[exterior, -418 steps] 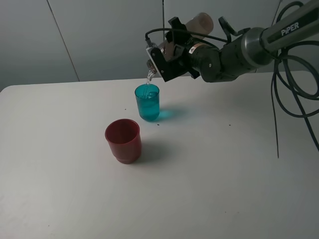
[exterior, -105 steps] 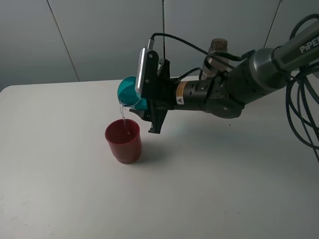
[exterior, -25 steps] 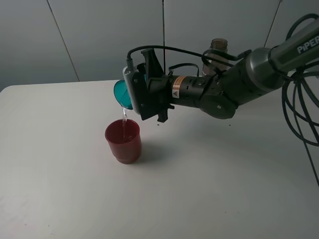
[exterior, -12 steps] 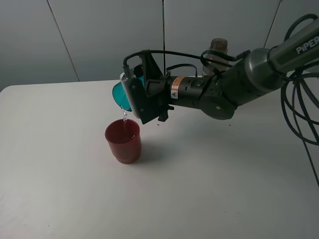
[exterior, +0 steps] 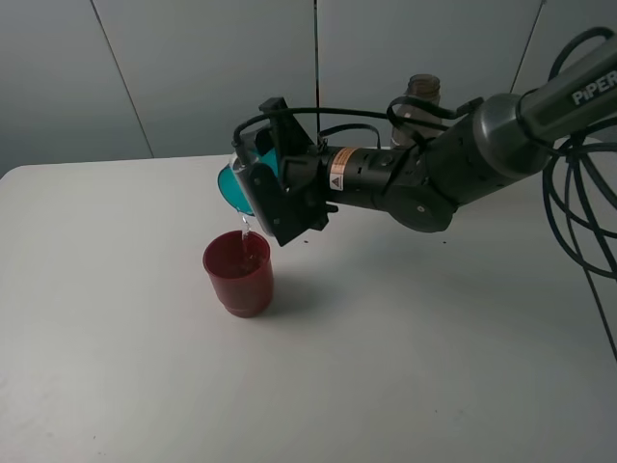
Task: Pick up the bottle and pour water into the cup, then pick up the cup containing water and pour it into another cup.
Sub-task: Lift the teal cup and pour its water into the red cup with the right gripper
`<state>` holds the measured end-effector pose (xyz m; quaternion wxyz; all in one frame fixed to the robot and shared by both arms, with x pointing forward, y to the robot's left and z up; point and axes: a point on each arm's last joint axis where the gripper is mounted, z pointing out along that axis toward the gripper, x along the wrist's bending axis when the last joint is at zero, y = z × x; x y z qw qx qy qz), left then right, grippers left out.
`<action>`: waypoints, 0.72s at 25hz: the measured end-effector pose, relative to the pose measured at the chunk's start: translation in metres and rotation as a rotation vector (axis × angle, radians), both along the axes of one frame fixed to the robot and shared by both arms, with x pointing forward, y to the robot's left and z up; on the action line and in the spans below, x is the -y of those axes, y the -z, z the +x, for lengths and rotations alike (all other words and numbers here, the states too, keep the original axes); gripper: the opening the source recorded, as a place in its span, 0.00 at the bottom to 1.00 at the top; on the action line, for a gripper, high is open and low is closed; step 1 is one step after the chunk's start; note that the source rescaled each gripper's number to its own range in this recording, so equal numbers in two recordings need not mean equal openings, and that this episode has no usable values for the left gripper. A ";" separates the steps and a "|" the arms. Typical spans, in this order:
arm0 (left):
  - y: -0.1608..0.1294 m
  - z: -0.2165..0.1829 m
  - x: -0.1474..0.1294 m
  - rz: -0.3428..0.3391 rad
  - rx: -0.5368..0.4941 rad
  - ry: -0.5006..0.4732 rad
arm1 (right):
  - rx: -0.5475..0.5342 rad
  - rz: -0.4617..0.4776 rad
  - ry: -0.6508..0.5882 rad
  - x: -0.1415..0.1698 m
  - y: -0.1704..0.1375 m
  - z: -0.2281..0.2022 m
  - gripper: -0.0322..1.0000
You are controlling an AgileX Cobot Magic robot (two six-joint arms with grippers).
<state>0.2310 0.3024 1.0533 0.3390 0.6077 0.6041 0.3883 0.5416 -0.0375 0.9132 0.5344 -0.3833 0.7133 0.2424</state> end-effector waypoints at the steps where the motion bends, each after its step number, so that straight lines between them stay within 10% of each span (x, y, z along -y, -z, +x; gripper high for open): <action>1: 0.000 0.000 0.000 0.000 0.000 0.000 | 0.014 -0.011 -0.007 -0.001 0.000 0.000 0.05; 18: 0.000 0.000 0.000 0.000 0.000 0.000 | 0.145 -0.099 -0.116 -0.011 -0.001 -0.010 0.05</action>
